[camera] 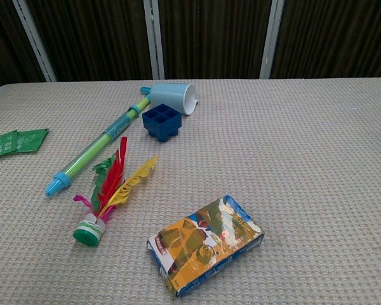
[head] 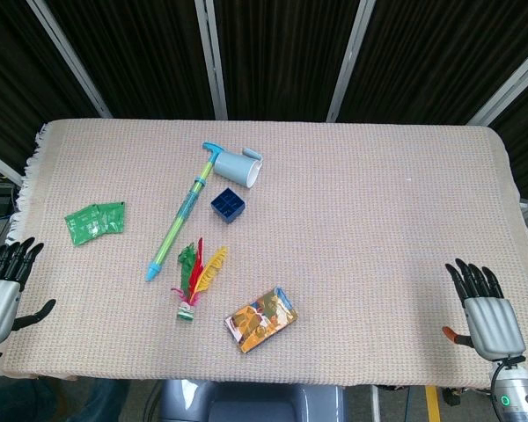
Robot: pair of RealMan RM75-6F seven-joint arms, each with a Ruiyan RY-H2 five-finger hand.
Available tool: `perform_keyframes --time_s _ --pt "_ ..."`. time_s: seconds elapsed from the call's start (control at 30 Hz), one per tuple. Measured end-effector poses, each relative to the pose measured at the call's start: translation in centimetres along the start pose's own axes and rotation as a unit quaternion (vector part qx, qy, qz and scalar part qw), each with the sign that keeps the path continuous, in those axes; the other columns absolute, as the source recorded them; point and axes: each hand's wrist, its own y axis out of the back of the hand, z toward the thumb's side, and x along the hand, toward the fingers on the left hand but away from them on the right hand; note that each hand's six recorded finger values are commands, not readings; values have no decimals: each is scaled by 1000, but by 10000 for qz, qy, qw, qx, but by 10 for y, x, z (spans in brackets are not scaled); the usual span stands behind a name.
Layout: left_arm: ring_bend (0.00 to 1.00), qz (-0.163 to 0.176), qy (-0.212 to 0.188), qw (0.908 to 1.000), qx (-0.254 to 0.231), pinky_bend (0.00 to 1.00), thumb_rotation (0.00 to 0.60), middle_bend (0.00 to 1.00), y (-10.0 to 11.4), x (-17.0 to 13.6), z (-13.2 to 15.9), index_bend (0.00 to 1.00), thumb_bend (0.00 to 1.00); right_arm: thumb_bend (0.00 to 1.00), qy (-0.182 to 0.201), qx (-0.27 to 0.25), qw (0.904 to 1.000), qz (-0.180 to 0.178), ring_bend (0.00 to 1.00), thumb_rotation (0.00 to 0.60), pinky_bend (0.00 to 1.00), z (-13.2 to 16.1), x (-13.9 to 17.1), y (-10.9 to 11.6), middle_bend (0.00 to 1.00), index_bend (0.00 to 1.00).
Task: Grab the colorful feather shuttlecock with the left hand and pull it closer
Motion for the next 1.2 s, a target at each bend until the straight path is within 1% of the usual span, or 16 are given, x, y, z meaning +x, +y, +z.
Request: perform_keyframes --time_s 0.3,0.47,0.53,0.57,0.67,0.73,0.87,0.93,1.03,1.13,1.2 --pt "0 -32 55 10000 35 0 567 0 -2 0 -2 0 236 20 44 4 10000 17 0 600 0 2 -1 0 0 0" --pt "0 -56 -37 9999 113 0 567 0 -5 2 3 4 239 20 103 11 9999 26 0 600 0 5 1 -1 0 0" --pt "0 -34 -143 9998 112 0 567 0 -6 3 7 38 239 20 103 11 9999 38 0 600 0 5 1 -1 0 0" --pt "0 -15 -207 9997 111 0 567 0 -7 5 10 70 240 20 100 11 9999 38 0 600 0 5 1 -1 0 0" --pt "0 72 -506 9986 143 0 567 0 -9 10 20 165 241 19 116 14 9999 58 0 600 0 6 0 -2 0 0" --pt "0 121 -811 9964 205 0 568 0 -12 17 31 199 241 19 150 42 9998 104 0 600 0 8 -1 -5 0 0" --pt "0 181 -1525 9879 194 0 567 0 -22 38 62 277 252 20 204 127 9994 244 0 600 0 12 -3 -13 0 0" --pt "0 297 -1838 9822 233 0 568 0 -24 50 81 290 253 20 218 165 9991 314 0 600 0 14 -5 -18 0 0" --pt "0 413 -2105 9760 369 0 567 0 -27 66 104 290 244 20 212 205 9989 357 0 600 0 14 -8 -22 0 0" --pt "0 319 -2253 9724 512 0 565 0 -33 79 121 292 236 20 185 197 9990 368 0 600 0 13 -10 -22 0 0" --pt "0 216 -2394 9679 729 0 565 0 -39 89 137 292 228 20 129 190 9991 362 0 600 0 10 -12 -22 0 0"
